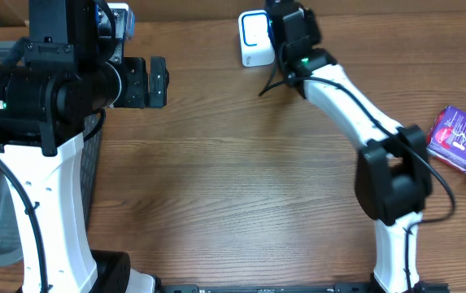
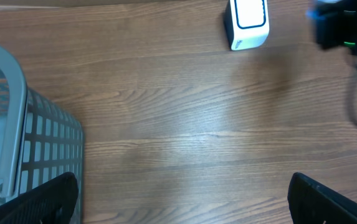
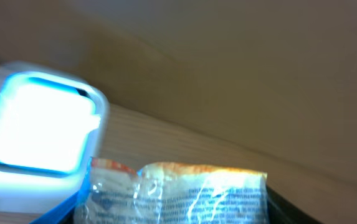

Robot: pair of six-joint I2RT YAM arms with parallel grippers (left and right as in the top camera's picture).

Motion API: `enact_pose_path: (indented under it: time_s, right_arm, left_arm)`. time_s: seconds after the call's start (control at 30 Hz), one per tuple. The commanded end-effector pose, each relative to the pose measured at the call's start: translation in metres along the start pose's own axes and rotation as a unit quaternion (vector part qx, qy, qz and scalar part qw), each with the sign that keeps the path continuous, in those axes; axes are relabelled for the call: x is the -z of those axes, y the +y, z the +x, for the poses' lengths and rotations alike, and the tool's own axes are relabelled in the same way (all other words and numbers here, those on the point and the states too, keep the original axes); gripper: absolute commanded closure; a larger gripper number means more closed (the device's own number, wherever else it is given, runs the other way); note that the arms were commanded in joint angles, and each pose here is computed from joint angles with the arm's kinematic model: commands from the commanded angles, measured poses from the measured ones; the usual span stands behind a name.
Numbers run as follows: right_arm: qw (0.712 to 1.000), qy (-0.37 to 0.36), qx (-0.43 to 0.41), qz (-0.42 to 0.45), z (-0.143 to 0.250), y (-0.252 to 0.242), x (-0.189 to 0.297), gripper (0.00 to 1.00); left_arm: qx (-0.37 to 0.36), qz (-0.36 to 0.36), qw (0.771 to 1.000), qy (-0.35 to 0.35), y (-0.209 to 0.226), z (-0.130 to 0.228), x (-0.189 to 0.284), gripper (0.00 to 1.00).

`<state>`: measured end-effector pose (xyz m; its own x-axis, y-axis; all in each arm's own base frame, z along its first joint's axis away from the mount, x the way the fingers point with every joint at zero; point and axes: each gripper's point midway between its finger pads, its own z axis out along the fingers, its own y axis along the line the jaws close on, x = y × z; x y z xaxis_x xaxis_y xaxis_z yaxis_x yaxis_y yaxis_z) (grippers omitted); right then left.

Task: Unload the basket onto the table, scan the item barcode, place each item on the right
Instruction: 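Carry the orange box to the right table edge and drop it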

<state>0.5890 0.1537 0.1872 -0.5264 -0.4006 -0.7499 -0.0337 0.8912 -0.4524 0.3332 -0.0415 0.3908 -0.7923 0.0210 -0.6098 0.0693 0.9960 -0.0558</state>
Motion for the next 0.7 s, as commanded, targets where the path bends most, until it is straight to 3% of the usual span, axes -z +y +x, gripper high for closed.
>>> enact_pose_path:
  time_s: [0.0, 0.2, 0.37, 0.4, 0.43, 0.47, 0.57, 0.67]
  right_arm:
    - [0.98, 0.066, -0.042, 0.185, 0.017, -0.111, 0.034, 0.37]
    - [0.918, 0.256, -0.157, 0.259, 0.153, -0.2, 0.031, 0.32]
    - [0.848, 0.377, -0.283, 0.243, 0.244, -0.254, 0.043, 0.32]
    - [0.836, 0.392, -0.308, 0.228, 0.256, -0.26, 0.044, 0.32]
    - [0.825, 0.405, -0.331, 0.214, 0.267, -0.264, 0.045, 0.21]
    - [0.814, 0.416, -0.353, 0.2, 0.277, -0.269, 0.047, 0.0]
    - [0.783, 0.435, -0.394, 0.204, 0.303, -0.294, 0.059, 0.0]
    - [0.779, 0.384, -0.448, 0.212, 0.28, -0.329, 0.078, 0.0]
  left_arm:
    - [-0.008, 0.004, 1.0, -0.005, -0.001, -0.003, 0.002, 0.0]
    - [-0.008, 0.004, 1.0, -0.005, -0.001, -0.003, 0.002, 0.0]
    - [-0.008, 0.004, 1.0, -0.005, -0.001, -0.003, 0.002, 0.0]
    - [-0.008, 0.004, 1.0, -0.005, -0.001, -0.003, 0.002, 0.0]
    - [-0.008, 0.004, 1.0, -0.005, -0.001, -0.003, 0.002, 0.0]
    - [-0.008, 0.004, 1.0, -0.005, -0.001, -0.003, 0.002, 0.0]
    - [-0.008, 0.004, 1.0, -0.005, -0.001, -0.003, 0.002, 0.0]
    - [-0.009, 0.001, 1.0, -0.025, 0.0, -0.012, 0.002, 0.01]
